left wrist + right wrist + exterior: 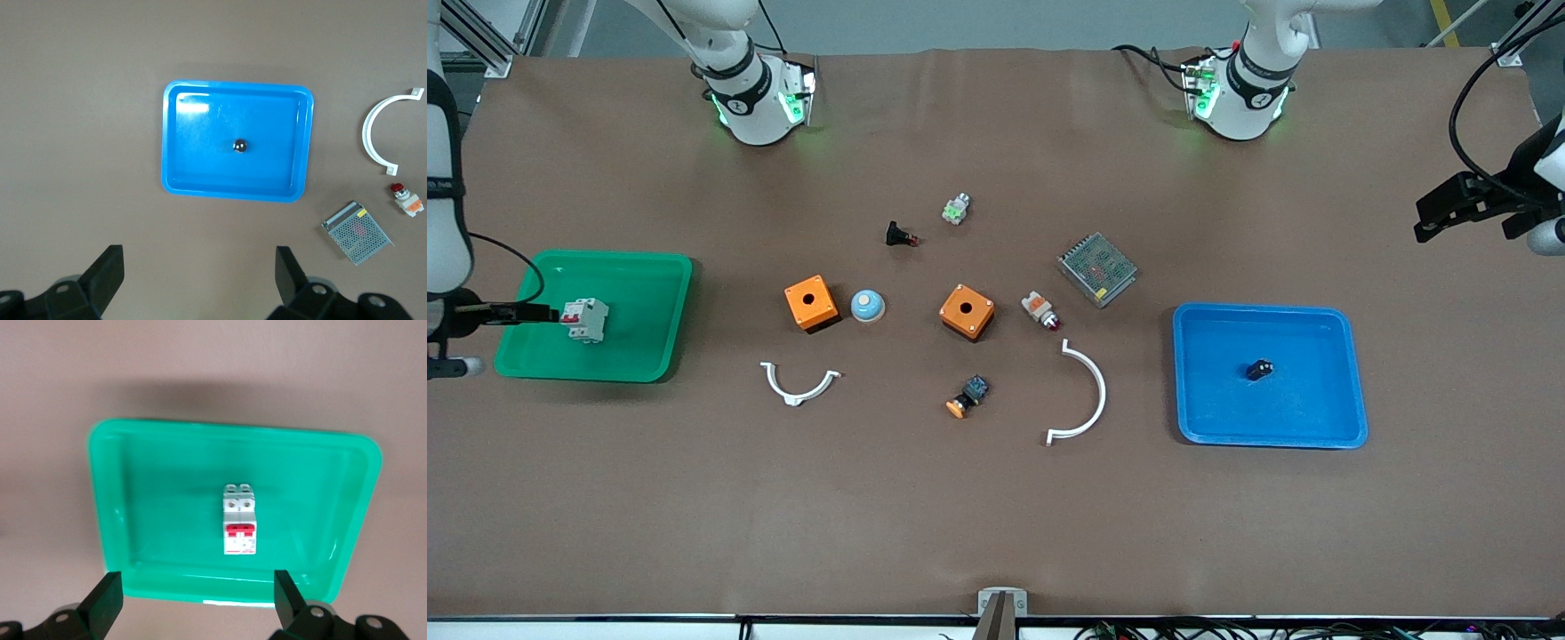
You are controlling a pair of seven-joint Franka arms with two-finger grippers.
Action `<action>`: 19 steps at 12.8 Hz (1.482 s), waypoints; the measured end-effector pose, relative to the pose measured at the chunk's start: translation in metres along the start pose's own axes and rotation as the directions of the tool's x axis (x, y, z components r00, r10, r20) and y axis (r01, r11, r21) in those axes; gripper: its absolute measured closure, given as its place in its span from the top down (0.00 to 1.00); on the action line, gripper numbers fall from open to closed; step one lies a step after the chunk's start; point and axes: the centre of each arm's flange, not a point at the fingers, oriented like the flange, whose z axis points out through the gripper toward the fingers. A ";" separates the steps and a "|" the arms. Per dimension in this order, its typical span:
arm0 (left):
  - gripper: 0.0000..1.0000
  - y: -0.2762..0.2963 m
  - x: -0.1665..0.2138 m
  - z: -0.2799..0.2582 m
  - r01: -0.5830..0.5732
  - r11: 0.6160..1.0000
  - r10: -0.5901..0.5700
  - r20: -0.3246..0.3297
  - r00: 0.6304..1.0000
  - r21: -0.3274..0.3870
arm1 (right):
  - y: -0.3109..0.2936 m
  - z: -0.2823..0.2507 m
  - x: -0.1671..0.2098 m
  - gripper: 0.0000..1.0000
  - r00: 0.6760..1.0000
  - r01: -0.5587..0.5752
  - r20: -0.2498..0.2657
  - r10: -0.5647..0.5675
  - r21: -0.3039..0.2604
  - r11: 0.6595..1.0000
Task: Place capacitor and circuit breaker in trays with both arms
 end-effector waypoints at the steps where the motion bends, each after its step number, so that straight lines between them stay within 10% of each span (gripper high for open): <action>1: 1.00 0.001 0.002 0.002 -0.001 1.000 0.001 -0.002 1.000 0.000 | -0.020 -0.027 0.009 1.00 0.999 0.023 -0.029 -0.023 -0.017 1.000; 12: 1.00 0.000 0.004 0.003 0.001 1.000 -0.001 -0.011 1.000 -0.001 | -0.241 -0.167 0.045 1.00 0.916 0.268 -0.294 -0.271 -0.051 0.962; 19: 1.00 -0.004 0.004 0.002 0.006 1.000 -0.006 -0.011 1.000 0.000 | -0.246 -0.238 -0.039 1.00 0.971 -0.049 -0.231 0.056 0.035 0.998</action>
